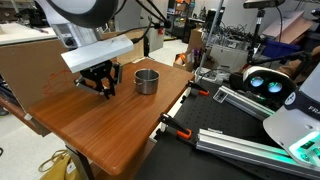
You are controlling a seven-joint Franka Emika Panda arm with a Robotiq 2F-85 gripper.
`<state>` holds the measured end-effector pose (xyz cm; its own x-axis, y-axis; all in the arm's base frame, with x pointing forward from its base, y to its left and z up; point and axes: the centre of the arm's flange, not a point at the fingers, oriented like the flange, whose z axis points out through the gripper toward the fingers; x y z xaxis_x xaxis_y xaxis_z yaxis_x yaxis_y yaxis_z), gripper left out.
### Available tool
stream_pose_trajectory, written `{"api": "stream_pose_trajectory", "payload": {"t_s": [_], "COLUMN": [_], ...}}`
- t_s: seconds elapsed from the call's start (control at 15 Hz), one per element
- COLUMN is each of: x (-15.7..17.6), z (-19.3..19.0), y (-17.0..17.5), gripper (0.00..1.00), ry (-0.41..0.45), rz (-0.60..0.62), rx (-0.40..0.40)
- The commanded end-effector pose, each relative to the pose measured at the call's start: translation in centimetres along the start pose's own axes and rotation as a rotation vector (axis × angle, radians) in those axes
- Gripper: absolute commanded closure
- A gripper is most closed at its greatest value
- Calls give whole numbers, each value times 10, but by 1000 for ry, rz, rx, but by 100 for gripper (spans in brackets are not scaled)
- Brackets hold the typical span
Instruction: Remove the marker from the silver pot and put it on the table
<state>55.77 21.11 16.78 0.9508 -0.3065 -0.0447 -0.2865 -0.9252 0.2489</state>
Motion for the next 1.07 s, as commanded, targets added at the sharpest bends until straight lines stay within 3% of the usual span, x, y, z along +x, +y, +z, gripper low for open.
{"api": "stream_pose_trajectory", "payload": {"t_s": [0.0,0.2,0.27,0.33,0.8,1.0], "x": [13,17,18,20,23,24], "z": [5,9,10,10,8,3], "y": [-17,-20,-21,-21,-22,-21], "gripper": [95,95,66,54,3,0], "ry": [-2,-8,-10,-17,-44,-46], "rz": [8,7,9,11,11,12], "rx": [-61,-91,-97,-103,-122,-110]}}
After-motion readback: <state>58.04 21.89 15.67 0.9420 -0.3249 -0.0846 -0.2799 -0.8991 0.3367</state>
